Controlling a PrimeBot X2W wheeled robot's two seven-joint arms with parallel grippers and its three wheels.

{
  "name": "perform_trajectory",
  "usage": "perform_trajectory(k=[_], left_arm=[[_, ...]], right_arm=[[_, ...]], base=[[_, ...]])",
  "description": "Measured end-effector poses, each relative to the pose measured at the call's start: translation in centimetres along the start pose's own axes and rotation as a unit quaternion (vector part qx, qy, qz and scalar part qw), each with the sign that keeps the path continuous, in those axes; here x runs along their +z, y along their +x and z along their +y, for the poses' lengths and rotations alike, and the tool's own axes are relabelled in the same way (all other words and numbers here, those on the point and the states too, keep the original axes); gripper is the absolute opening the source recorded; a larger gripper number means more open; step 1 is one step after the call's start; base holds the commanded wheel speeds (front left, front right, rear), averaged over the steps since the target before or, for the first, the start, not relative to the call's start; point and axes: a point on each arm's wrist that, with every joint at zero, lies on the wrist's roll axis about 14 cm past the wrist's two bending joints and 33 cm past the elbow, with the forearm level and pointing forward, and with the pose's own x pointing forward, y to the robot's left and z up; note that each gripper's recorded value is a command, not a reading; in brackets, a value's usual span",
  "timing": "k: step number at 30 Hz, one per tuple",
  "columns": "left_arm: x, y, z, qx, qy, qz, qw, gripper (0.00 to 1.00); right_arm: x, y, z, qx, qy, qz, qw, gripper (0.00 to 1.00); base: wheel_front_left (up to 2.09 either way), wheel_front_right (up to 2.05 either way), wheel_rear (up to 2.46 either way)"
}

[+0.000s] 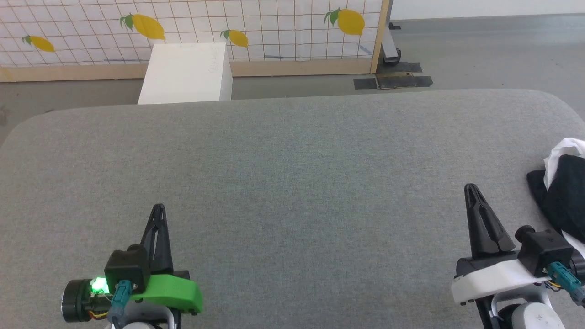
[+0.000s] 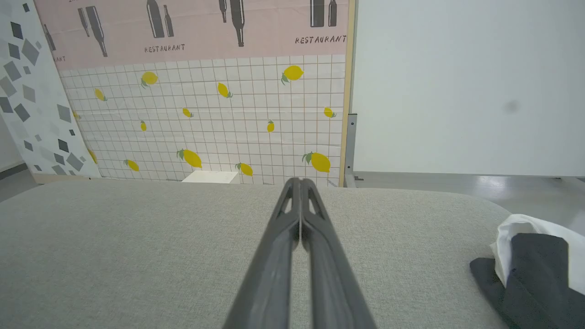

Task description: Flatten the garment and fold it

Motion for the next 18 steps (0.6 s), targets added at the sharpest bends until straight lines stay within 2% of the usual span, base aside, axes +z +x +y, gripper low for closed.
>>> perform_trajectory(k=[18], left_arm=[[-0.20, -0.05, -0.06, -0.002, -0.001, 0.013, 1.000, 0.00]], right_arm=[[-0.15, -0.05, 0.21, 0.004, -0.008, 0.014, 1.000, 0.00]], base=[[0.00, 0.00, 0.00]])
